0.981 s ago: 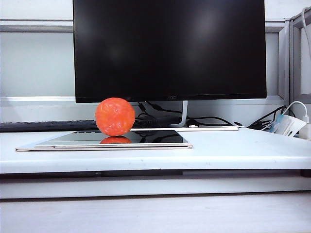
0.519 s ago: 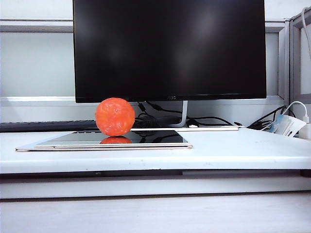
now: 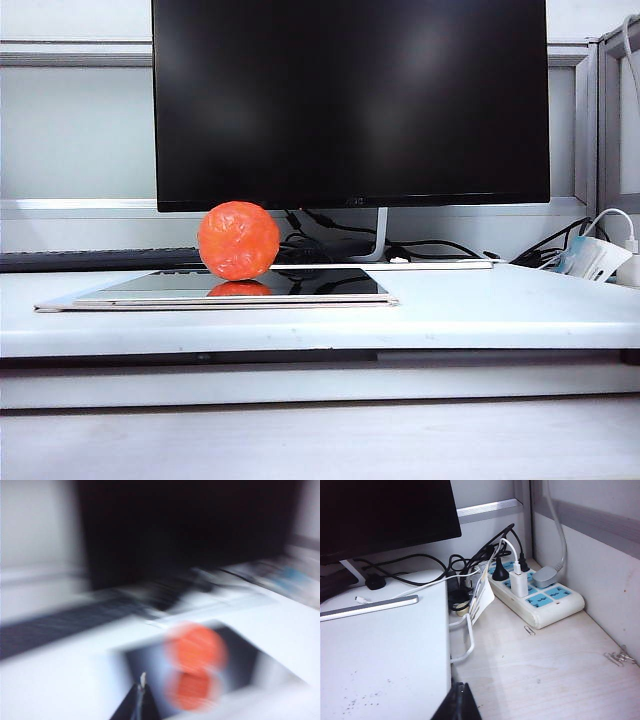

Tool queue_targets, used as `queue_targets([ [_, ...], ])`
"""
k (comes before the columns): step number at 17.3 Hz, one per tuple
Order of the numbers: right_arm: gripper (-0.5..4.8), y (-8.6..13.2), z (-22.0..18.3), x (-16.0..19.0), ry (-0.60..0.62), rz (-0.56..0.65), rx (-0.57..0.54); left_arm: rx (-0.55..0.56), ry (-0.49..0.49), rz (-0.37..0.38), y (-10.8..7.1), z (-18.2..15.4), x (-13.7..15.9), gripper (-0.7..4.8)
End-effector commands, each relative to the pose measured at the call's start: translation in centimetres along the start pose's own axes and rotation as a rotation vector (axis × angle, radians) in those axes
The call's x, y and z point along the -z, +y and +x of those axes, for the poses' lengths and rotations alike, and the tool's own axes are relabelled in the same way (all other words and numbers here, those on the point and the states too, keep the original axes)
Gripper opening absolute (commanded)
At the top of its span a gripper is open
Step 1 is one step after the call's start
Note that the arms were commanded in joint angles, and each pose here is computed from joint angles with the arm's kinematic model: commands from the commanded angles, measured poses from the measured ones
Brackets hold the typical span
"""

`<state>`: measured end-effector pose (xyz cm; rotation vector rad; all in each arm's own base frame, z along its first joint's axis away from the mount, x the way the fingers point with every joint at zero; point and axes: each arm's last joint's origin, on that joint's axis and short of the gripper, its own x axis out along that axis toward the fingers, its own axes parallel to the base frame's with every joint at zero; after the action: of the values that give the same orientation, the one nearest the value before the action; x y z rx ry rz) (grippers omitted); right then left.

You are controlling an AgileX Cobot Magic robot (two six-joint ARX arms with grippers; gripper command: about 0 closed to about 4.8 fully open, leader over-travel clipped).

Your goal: Place the orange on the center of the mirror.

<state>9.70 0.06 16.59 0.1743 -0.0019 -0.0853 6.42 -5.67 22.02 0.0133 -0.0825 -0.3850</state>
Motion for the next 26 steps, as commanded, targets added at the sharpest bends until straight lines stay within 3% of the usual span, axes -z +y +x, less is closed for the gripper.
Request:
queue_targets([
  [1, -0.01, 0.0, 0.0, 0.1, -0.008, 0.001, -0.003, 0.211, -0.113, -0.081, 1.3, 0.9, 1.0, -0.05],
  [5, -0.01, 0.0, 0.0, 0.1, -0.008, 0.001, -0.003, -0.149, -0.111, 0.017, 4.2, 0.8, 1.3, -0.05],
  [10, -0.01, 0.0, 0.0, 0.1, -0.005, 0.0, -0.002, -0.4, -0.11, 0.02, 6.4, 0.0, 1.4, -0.05],
  [13, 0.0, 0.0, 0.0, 0.1, -0.005, 0.0, -0.002, -0.422, -0.066, -0.013, 6.7, 0.0, 2.6, -0.05],
  [16, 0.0, 0.0, 0.0, 0.1, -0.004, 0.0, -0.001, -0.391, -0.043, -0.096, 6.7, 0.4, 4.6, -0.04],
  [26, 0.0, 0.0, 0.0, 0.1, -0.004, 0.0, -0.002, -0.367, -0.026, -0.069, 6.5, 0.5, 4.7, -0.05],
])
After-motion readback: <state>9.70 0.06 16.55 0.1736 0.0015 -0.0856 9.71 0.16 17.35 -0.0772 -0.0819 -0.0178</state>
